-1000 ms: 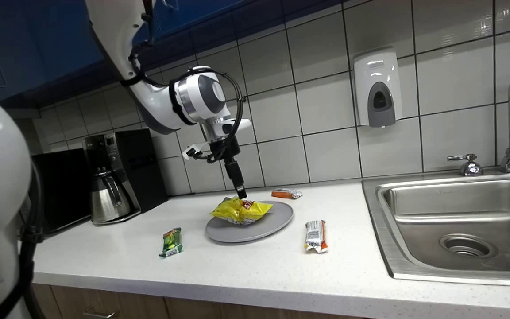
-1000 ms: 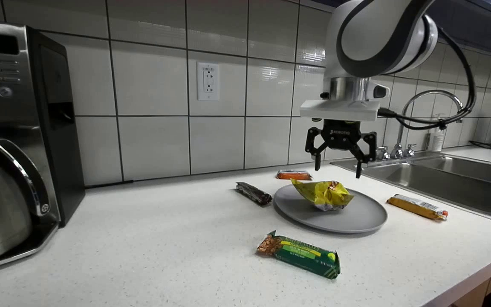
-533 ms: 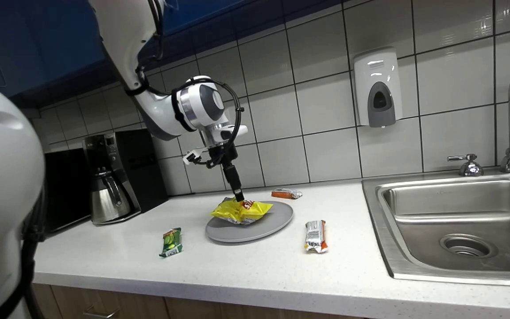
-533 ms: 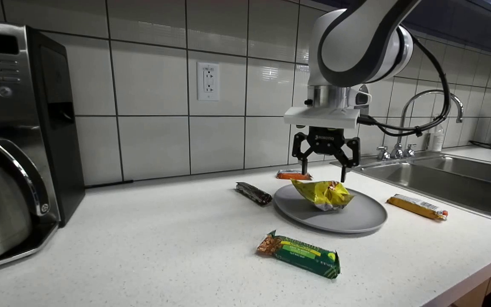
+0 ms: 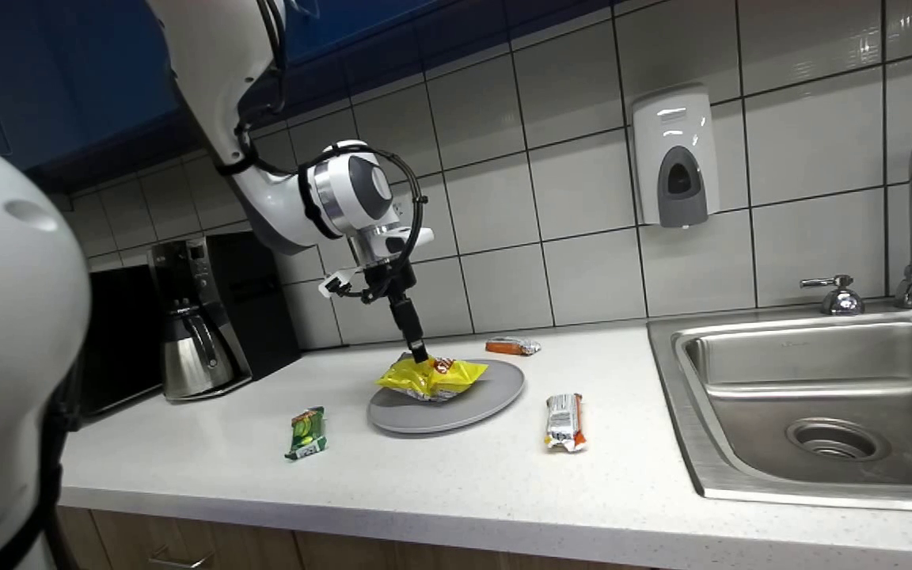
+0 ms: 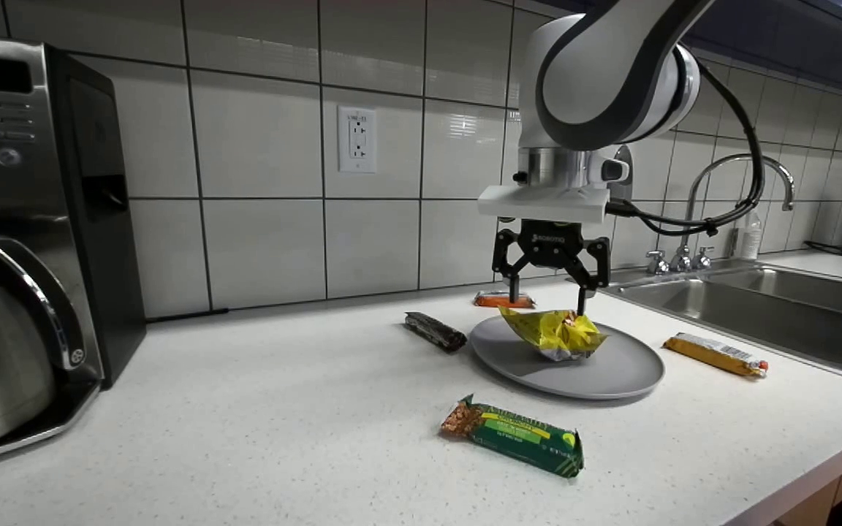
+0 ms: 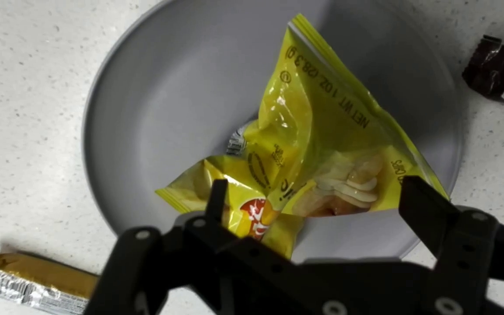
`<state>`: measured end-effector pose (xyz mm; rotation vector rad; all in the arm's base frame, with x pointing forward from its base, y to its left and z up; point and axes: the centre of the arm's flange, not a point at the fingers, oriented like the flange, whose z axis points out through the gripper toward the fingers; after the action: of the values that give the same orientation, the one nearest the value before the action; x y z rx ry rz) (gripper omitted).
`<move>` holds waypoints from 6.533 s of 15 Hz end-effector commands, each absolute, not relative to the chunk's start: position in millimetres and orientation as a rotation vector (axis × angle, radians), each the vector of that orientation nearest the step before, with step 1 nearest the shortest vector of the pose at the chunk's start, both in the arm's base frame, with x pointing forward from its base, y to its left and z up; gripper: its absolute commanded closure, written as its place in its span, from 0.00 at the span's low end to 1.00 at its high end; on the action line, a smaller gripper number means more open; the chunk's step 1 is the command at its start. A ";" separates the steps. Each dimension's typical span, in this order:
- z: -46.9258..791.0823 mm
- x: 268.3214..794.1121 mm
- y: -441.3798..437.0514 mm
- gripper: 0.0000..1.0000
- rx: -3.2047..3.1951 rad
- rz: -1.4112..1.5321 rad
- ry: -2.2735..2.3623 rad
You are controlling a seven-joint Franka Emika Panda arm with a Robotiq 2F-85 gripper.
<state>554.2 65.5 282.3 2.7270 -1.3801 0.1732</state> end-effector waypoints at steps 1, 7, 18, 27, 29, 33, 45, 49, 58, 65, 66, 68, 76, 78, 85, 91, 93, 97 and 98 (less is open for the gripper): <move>288.4 550.8 61.1 0.00 2.695 0.188 -1.384; 287.0 548.4 53.3 0.01 2.683 0.180 -1.397; 287.0 544.7 49.6 0.94 2.674 0.178 -1.401; 293.5 544.3 46.1 1.00 2.666 0.193 -1.399; 300.7 547.8 40.6 1.00 2.661 0.196 -1.422; 318.4 552.3 22.5 1.00 2.628 0.229 -1.472; 358.2 561.7 -92.7 1.00 2.404 0.320 -1.678; 359.6 567.5 -124.4 1.00 2.348 0.329 -1.724; 340.5 580.1 -164.0 1.00 2.308 0.357 -1.760; 313.1 593.6 -170.7 1.00 2.298 0.359 -1.727; 309.5 594.8 -171.9 1.00 2.296 0.356 -1.725; 300.2 597.1 -175.2 1.00 2.286 0.341 -1.721; 276.2 600.0 -183.7 1.00 2.259 0.299 -1.706; 275.1 600.9 -183.6 1.00 2.257 0.300 -1.701; 297.6 589.8 -164.8 0.43 2.294 0.309 -1.665; 334.7 559.3 -137.1 0.01 2.359 0.340 -1.590; 348.4 544.3 -132.6 0.00 2.376 0.337 -1.561; 367.3 511.2 -130.2 0.00 2.421 0.282 -1.476; 370.5 502.8 -129.9 0.00 2.432 0.263 -1.449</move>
<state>543.0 -133.8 348.0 2.3929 -1.5361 0.3081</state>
